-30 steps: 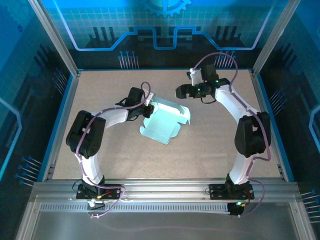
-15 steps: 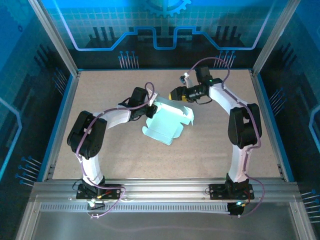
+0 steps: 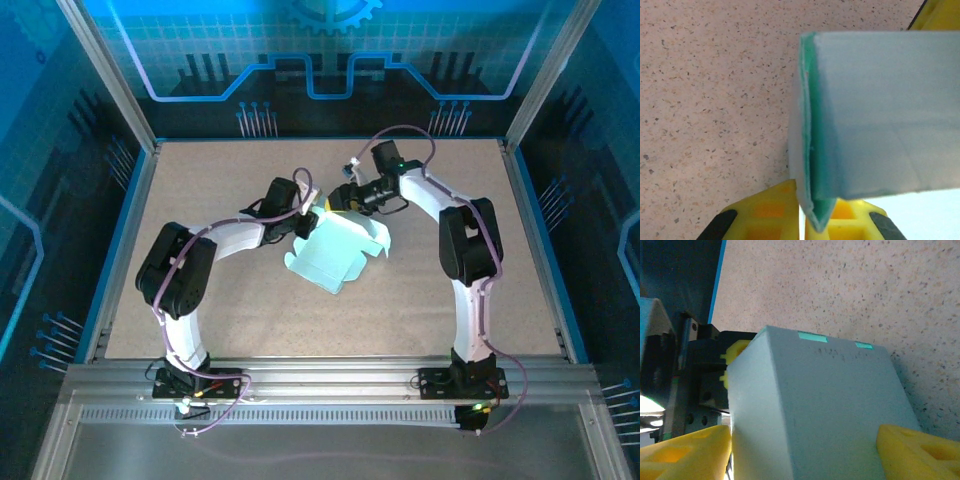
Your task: Fold the paper box
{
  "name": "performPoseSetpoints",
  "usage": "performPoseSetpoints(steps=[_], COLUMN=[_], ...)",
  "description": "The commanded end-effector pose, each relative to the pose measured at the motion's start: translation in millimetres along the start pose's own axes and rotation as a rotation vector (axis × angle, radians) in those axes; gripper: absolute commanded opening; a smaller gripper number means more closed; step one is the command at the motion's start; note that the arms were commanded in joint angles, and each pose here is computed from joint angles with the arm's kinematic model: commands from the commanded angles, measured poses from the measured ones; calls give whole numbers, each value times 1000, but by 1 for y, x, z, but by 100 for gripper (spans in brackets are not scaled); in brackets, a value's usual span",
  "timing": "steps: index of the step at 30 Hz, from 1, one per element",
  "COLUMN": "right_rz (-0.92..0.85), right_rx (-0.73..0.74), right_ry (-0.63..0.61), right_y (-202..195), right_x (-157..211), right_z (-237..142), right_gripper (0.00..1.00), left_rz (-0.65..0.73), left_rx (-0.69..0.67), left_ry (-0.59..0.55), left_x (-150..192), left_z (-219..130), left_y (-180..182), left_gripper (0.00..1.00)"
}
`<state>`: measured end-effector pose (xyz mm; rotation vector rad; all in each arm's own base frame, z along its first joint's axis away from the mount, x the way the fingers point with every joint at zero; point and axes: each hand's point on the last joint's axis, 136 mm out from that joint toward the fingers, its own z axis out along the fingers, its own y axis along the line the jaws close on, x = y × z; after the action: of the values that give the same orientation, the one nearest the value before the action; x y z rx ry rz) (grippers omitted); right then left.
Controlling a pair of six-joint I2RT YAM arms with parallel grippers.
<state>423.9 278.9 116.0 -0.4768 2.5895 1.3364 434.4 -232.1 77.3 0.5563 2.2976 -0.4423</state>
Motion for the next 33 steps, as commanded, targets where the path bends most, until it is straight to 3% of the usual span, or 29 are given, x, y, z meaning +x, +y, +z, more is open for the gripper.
performPoseSetpoints(steps=[1,18,33], right_rz=[28,72,69], right_rx=[-10,56,43], right_ry=[26,62,75], right_y=[0,-19,-16], right_x=[5,26,30], right_z=[6,22,24], right_gripper=[74,65,59], left_rz=[-23,-49,-60], left_rx=[-6,-19,-37], left_ry=[-5,14,13], left_x=[3,10,4], left_z=[7,21,29], left_y=[-2,-4,0], left_gripper=[11,20,42])
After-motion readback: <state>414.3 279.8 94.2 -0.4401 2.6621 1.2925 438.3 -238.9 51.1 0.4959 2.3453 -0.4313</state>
